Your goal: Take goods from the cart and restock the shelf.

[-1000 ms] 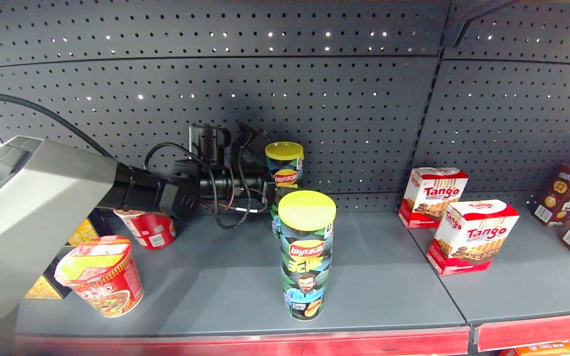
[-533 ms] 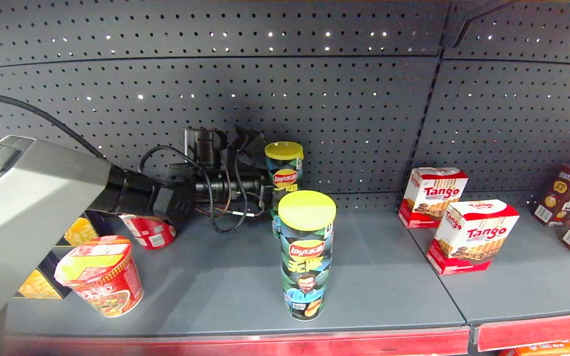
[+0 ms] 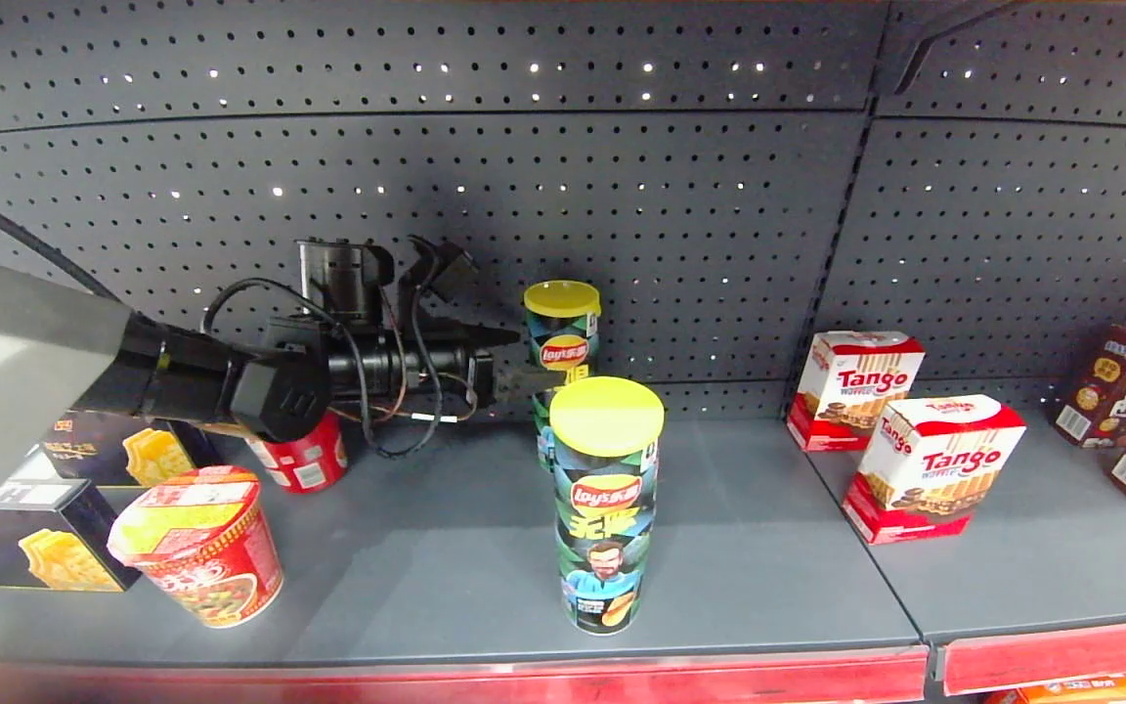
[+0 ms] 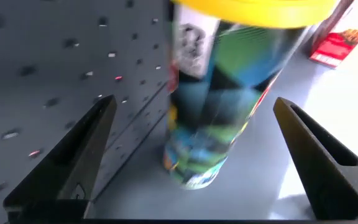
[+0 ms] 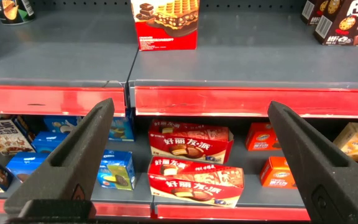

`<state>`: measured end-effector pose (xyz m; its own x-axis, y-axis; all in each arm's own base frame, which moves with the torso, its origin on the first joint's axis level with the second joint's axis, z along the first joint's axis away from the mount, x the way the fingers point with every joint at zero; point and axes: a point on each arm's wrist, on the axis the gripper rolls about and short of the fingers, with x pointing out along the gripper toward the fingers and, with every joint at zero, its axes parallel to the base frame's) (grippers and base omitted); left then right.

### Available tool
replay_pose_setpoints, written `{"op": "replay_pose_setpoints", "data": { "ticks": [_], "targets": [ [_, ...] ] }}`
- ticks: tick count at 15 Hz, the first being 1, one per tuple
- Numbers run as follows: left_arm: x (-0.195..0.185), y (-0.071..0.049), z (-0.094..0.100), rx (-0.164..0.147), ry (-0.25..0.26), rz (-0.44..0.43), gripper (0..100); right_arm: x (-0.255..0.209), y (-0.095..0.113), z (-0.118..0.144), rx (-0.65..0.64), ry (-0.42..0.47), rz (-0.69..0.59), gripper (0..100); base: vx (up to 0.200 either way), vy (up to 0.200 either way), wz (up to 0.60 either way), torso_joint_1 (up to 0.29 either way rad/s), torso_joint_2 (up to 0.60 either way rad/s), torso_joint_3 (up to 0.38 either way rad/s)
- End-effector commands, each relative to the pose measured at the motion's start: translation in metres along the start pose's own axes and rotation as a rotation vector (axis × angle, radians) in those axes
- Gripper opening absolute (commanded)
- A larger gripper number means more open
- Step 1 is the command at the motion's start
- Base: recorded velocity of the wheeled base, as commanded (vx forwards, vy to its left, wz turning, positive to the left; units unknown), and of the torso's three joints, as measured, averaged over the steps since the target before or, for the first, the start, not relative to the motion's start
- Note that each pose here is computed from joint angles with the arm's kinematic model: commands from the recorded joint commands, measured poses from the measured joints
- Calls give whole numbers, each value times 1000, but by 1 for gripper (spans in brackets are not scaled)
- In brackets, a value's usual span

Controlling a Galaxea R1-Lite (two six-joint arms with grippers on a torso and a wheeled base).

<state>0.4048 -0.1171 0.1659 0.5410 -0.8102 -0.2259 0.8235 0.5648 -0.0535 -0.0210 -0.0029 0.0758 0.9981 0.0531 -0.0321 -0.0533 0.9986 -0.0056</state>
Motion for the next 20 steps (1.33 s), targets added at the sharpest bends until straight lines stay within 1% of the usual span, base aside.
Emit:
{"op": "replay_pose_setpoints", "data": {
  "ticks": [1, 2, 4, 7, 8, 9, 10, 11, 12, 13, 14, 15, 16, 17, 18, 19, 20],
  "targets": [
    [-20, -2, 6, 26, -6, 25, 100, 0, 0, 0, 0, 2, 1, 100, 0, 0, 0, 0, 0, 0],
    [-23, -3, 4, 29, -2, 24, 100, 0, 0, 0, 0, 2, 1, 100, 0, 0, 0, 0, 0, 0],
    [-40, -7, 7, 31, -5, 39, 100, 0, 0, 0, 0, 2, 1, 100, 0, 0, 0, 0, 0, 0],
    [-64, -9, 23, 55, -40, 83, 100, 0, 0, 0, 0, 2, 1, 100, 0, 0, 0, 0, 0, 0],
    [-82, -13, 32, 70, -58, 126, 100, 0, 0, 0, 0, 2, 1, 100, 0, 0, 0, 0, 0, 0],
    [-96, -19, 39, 94, -69, 186, 100, 0, 0, 0, 0, 2, 1, 100, 0, 0, 0, 0, 0, 0],
    [-99, -20, 41, 100, -72, 205, 100, 0, 0, 0, 0, 2, 1, 100, 0, 0, 0, 0, 0, 0],
    [-122, -32, 61, 119, -107, 390, 100, 0, 0, 0, 0, 2, 1, 100, 0, 0, 0, 0, 0, 0],
    [-135, -41, 68, 113, -121, 499, 100, 0, 0, 0, 0, 2, 1, 100, 0, 0, 0, 0, 0, 0],
    [-153, -58, 72, 91, -145, 591, 100, 0, 0, 0, 0, 2, 1, 100, 0, 0, 0, 0, 0, 0],
    [-177, -82, 77, 77, -189, 676, 100, 0, 0, 0, 1, 2, 1, 100, 0, 0, 0, 0, 0, 0],
    [-190, -96, 77, 67, -207, 729, 100, 0, 0, 0, 0, 2, 1, 100, 0, 0, 0, 0, 0, 0],
    [-208, -114, 75, 52, -234, 790, 100, 0, 0, 0, 0, 2, 1, 100, 0, 0, 0, 0, 0, 0],
    [-237, -149, 64, 15, -260, 816, 100, 0, 0, 0, 0, 2, 1, 100, 0, 0, 0, 0, 0, 0],
    [-253, -169, 52, 6, -261, 823, 100, 0, 0, 0, 1, 2, 1, 100, 0, 0, 0, 0, 0, 0],
    [-264, -185, 35, -18, -253, 823, 100, 0, 0, 0, 0, 2, 1, 100, 0, 0, 0, 0, 0, 0],
    [-272, -198, 11, -46, -229, 858, 100, 0, 0, 0, 1, 2, 1, 100, 0, 0, 0, 0, 0, 0]
  ]
}}
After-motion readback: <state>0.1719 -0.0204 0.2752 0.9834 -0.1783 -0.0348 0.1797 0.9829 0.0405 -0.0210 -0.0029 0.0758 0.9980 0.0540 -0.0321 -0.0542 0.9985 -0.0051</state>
